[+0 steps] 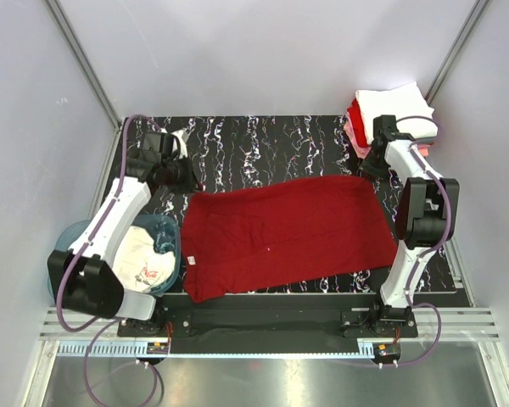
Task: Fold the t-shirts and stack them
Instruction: Fold the tshirt
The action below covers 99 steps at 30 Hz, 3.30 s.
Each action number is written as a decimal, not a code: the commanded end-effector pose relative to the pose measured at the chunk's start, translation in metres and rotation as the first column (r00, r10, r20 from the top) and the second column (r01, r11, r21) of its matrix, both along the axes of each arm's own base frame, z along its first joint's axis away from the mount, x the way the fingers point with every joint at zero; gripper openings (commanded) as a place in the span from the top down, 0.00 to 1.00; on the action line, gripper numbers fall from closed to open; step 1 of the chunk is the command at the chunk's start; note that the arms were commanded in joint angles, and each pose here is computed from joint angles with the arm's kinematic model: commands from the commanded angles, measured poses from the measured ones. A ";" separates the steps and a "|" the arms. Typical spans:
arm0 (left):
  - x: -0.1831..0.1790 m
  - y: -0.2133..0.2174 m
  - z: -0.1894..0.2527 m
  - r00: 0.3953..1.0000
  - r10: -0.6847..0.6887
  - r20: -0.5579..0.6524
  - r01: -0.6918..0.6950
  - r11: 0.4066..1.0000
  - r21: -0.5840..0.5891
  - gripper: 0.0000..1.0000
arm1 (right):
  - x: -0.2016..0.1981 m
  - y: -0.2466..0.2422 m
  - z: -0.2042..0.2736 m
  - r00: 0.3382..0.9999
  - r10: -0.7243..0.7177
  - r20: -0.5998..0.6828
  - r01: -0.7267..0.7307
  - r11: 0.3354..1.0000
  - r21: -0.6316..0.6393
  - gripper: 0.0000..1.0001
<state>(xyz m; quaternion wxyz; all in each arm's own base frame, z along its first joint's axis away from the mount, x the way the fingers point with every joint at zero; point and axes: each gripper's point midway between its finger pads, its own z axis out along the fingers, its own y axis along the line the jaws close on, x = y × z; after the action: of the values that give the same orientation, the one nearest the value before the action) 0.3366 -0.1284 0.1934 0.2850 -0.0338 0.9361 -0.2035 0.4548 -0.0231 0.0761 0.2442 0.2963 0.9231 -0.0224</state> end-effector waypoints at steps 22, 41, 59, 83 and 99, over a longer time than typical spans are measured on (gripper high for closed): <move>-0.125 -0.015 -0.026 0.997 -0.079 -0.010 0.079 0.997 0.003 1.00 | -0.066 -0.009 0.024 0.999 -0.014 0.035 0.017 0.996 -0.083 1.00; -0.174 -0.009 -0.033 0.992 -0.104 -0.066 0.102 0.994 -0.034 0.95 | -0.098 -0.026 0.013 0.998 -0.058 -0.008 0.057 0.991 -0.123 0.92; -0.148 -0.029 -0.026 0.992 -0.123 -0.022 0.122 0.992 -0.029 0.33 | -0.104 0.100 0.071 0.952 0.226 0.209 -0.255 0.959 0.122 0.23; -0.120 0.057 0.046 0.886 0.075 0.457 -0.124 0.989 0.077 0.49 | -0.155 0.443 -0.011 0.529 0.835 -0.150 -0.845 0.534 -0.007 0.36; -0.120 0.065 0.045 0.863 0.115 0.491 -0.170 0.983 0.069 0.49 | -0.179 0.438 -0.043 0.506 0.829 -0.237 -0.854 0.519 -0.009 0.59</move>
<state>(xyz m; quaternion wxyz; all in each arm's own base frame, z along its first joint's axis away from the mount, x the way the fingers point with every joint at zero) 0.2069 -0.0673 0.2300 0.5025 -0.0283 0.8527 -0.1401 0.2844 0.4153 0.0347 0.1464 -0.2020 0.9681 0.0250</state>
